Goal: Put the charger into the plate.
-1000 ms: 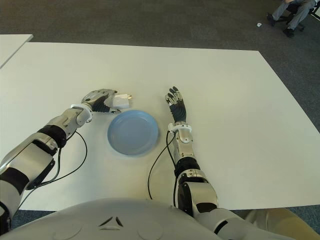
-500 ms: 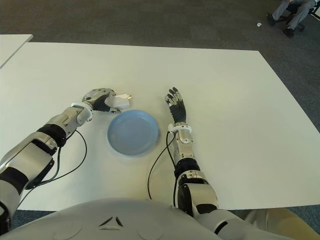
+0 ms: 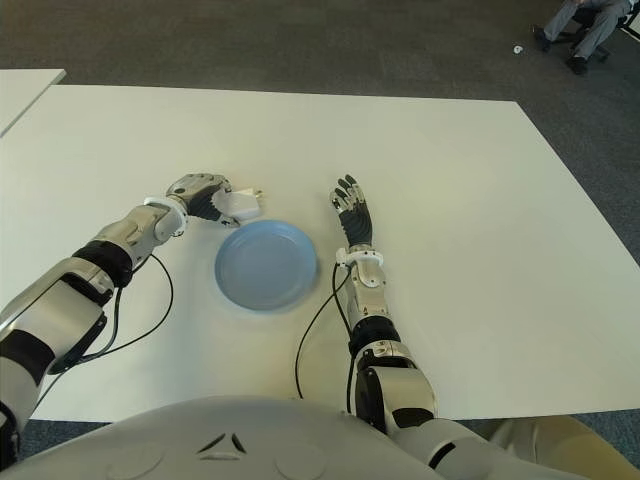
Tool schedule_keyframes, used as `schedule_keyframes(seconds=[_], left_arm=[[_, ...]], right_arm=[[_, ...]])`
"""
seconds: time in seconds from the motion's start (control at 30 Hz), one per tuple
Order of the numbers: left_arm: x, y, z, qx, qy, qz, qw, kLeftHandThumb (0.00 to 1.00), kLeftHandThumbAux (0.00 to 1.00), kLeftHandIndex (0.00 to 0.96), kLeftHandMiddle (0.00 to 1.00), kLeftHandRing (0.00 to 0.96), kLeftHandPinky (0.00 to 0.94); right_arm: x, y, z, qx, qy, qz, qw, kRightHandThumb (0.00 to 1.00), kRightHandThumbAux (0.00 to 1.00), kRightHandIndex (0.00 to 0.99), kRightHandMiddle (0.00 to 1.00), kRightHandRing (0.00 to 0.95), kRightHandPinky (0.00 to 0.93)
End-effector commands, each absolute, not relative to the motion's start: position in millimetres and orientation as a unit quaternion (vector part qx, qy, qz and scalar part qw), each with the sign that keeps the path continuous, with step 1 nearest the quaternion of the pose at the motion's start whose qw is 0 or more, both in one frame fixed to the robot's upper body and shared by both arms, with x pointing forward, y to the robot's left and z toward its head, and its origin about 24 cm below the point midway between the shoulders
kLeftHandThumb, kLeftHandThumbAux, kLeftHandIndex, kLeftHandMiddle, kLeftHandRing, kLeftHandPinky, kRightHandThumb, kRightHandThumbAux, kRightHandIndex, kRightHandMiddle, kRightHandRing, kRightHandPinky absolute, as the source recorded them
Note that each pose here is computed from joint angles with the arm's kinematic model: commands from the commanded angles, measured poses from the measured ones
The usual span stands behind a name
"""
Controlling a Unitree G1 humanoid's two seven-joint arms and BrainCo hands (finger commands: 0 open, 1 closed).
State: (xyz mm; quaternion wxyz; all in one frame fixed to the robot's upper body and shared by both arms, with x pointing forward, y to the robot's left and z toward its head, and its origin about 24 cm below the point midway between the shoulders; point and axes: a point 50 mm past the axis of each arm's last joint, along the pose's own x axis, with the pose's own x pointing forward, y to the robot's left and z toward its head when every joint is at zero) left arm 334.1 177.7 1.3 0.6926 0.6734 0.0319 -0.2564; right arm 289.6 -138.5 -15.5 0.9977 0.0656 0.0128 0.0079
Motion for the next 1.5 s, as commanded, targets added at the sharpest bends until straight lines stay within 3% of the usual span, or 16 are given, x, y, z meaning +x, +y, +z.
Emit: schedule_keyframes(seconds=[0.03, 0.5, 1.07, 1.5], left_arm=[[303, 179, -37, 0.684, 0.093, -0.34, 0.639, 0.719, 0.697, 0.443, 0.804, 0.81, 0.808], [305, 178, -35, 0.683, 0.095, -0.301, 0.658, 0.728, 0.696, 0.444, 0.807, 0.811, 0.826], [311, 176, -18, 0.629, 0.1, -0.236, 0.734, 0.729, 0.695, 0.445, 0.818, 0.821, 0.835], [316, 167, 29, 0.553, 0.082, -0.145, 0.817, 0.735, 0.694, 0.444, 0.828, 0.827, 0.846]], right_arm=[[287, -138, -19, 0.068, 0.023, 0.006, 0.997, 0.0, 0.562, 0.054, 0.134, 0.11, 0.104], [287, -138, -19, 0.067, 0.021, 0.004, 0.998, 0.0, 0.558, 0.055, 0.136, 0.112, 0.106], [286, -139, -19, 0.066, 0.023, 0.003, 0.998, 0.0, 0.552, 0.053, 0.138, 0.114, 0.105], [286, -141, -20, 0.065, 0.025, 0.004, 0.998, 0.0, 0.555, 0.053, 0.139, 0.115, 0.106]])
